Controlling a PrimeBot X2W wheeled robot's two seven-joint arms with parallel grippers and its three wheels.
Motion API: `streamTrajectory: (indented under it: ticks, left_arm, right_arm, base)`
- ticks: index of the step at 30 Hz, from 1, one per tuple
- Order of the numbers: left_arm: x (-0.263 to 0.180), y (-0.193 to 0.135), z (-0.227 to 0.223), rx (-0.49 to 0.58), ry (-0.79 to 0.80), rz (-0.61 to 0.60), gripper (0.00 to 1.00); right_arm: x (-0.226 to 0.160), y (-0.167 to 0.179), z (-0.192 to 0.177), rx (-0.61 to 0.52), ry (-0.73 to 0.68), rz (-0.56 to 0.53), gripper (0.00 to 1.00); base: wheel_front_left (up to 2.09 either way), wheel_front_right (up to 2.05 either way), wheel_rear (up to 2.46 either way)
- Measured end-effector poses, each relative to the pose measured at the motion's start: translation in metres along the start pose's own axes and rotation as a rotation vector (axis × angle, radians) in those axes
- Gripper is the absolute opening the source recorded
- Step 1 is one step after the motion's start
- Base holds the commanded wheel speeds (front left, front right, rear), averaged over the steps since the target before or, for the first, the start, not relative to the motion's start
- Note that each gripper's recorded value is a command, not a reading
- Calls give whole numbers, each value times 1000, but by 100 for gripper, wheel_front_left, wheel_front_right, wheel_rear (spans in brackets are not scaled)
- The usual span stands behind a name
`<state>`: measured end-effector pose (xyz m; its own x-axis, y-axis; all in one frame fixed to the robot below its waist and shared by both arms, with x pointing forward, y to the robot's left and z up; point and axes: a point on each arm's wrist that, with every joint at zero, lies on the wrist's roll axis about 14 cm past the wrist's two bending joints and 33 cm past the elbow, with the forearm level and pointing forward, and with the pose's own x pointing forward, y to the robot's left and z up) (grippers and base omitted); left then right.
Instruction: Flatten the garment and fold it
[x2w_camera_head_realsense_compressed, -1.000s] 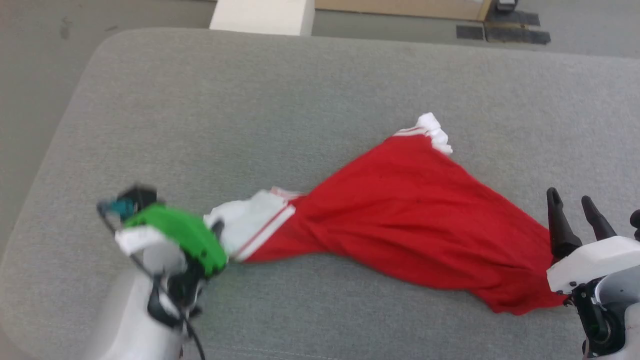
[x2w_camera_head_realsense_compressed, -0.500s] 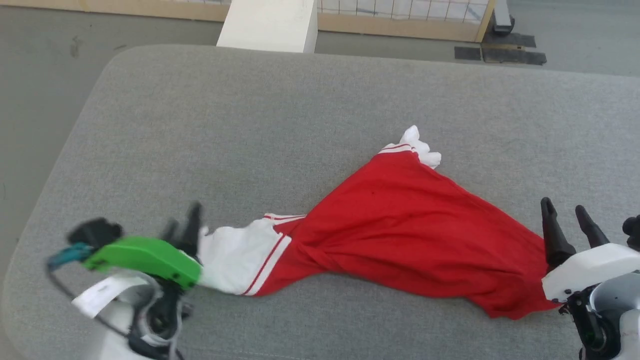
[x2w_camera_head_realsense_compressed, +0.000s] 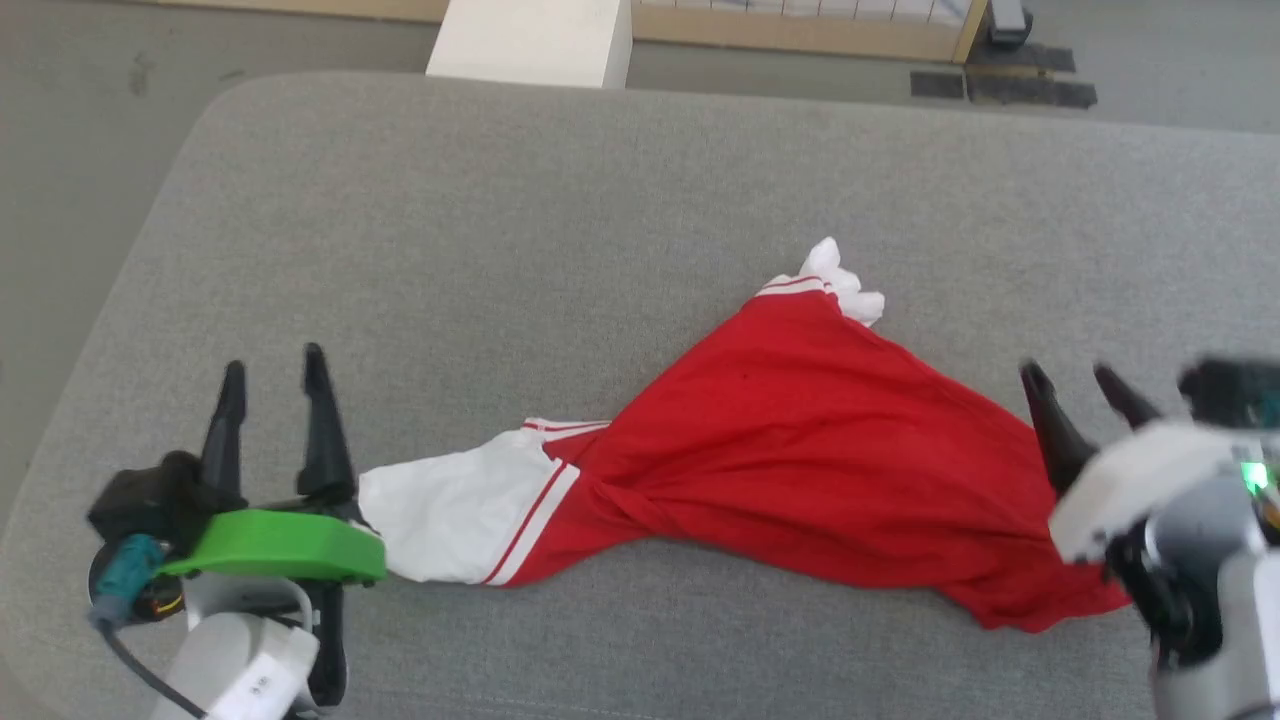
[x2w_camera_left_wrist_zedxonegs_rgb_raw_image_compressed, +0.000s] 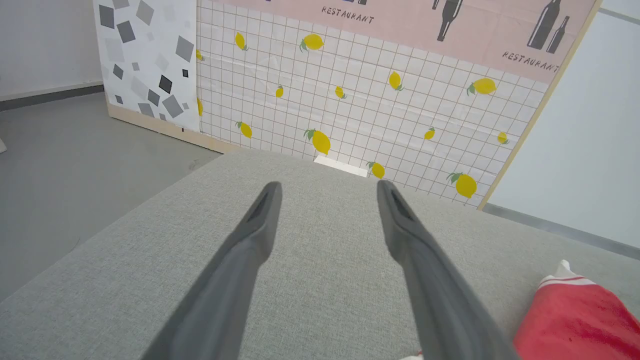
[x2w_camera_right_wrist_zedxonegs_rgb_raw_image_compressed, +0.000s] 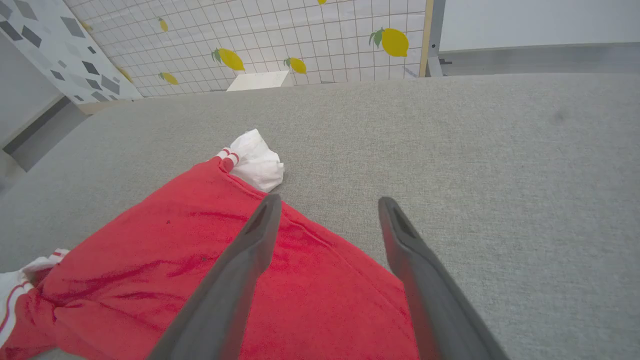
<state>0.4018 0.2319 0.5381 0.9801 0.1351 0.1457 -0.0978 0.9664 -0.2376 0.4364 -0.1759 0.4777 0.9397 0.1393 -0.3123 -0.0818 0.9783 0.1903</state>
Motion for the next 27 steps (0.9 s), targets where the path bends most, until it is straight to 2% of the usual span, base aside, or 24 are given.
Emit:
streamTrajectory:
  ticks: [5,12,17,23,26,27]
  left_arm:
    - [3,-5,-8,47,5,-8,100]
    - [6,-7,-40,77,82,-18,100]
    - [16,-8,-57,84,118,-19,100]
    - [20,0,-74,86,157,3,100]
    - [19,6,-80,92,175,20,100]
    - [18,8,-82,93,180,26,100]
  right_arm:
    - [28,22,11,-159,109,96,100]
    - [57,44,-23,-426,441,191,100]
    - [76,53,-44,-582,577,233,100]
    - [81,59,-95,-684,760,304,100]
    - [86,64,-99,-712,789,333,100]
    - [88,66,-99,-705,789,341,93]
  base:
    - [0,0,0]
    - [0,0,0]
    - [0,0,0]
    - [0,0,0]
    - [0,0,0]
    - [0,0,0]
